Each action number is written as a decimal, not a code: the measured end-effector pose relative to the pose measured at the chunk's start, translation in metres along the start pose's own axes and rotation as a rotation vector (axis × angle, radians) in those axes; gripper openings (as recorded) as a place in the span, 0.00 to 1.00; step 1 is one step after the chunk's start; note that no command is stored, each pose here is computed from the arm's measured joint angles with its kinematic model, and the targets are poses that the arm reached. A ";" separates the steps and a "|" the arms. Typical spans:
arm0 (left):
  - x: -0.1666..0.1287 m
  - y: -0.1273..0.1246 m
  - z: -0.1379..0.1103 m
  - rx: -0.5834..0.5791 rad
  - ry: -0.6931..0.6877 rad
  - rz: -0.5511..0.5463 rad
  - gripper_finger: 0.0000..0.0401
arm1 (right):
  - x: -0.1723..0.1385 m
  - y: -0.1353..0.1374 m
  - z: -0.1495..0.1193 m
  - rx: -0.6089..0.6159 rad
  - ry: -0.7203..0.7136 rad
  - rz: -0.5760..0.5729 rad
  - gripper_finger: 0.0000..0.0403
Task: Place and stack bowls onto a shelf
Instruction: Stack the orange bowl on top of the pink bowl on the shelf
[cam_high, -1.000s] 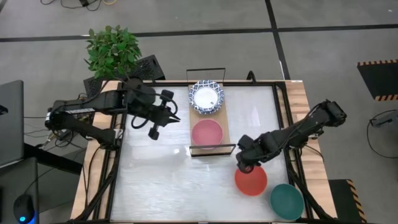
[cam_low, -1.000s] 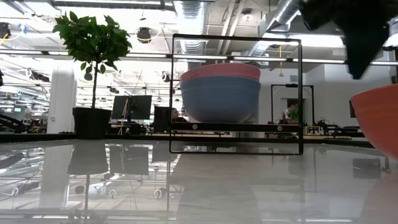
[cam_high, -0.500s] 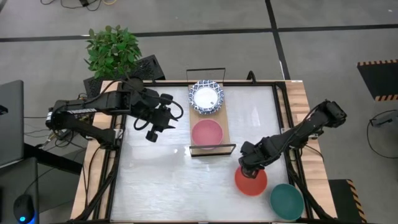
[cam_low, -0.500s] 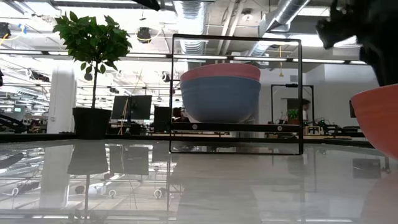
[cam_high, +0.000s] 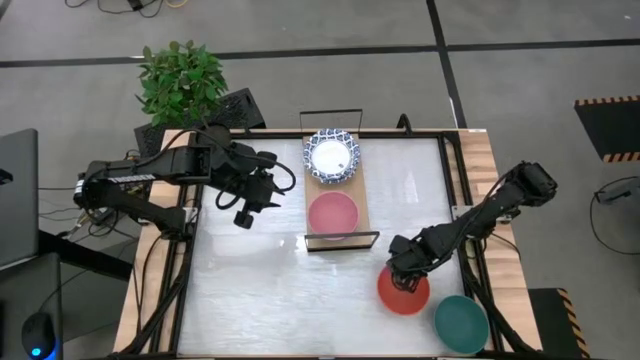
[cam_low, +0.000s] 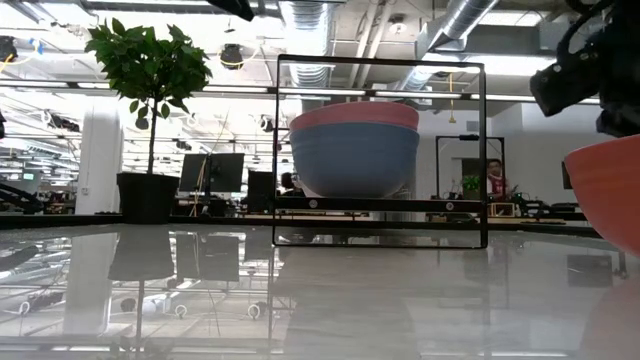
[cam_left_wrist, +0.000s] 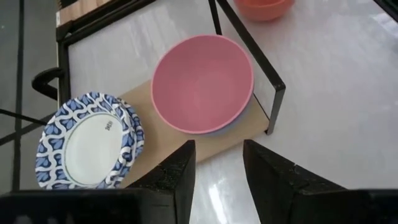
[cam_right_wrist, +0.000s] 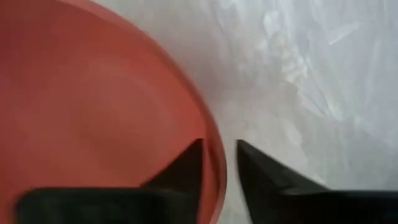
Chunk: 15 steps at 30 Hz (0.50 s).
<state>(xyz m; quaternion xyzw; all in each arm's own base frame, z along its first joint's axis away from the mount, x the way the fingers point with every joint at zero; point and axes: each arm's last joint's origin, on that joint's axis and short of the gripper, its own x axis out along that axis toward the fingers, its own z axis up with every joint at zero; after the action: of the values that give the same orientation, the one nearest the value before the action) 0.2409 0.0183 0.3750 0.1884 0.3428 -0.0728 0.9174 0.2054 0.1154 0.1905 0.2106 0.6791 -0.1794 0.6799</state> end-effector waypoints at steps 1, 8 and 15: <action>0.000 0.000 0.000 -0.002 0.000 0.000 0.31 | 0.000 0.000 0.000 0.000 0.000 0.000 0.24; 0.000 0.000 0.000 0.009 0.000 0.001 0.31 | -0.002 0.001 0.001 0.004 -0.001 0.014 0.07; 0.000 0.000 0.000 0.011 0.003 0.000 0.31 | -0.036 0.015 0.010 -0.050 -0.021 0.084 0.07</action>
<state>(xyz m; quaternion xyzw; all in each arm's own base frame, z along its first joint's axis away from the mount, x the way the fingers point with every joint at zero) 0.2407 0.0184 0.3748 0.1937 0.3438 -0.0745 0.9158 0.2215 0.1215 0.2266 0.2203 0.6668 -0.1359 0.6988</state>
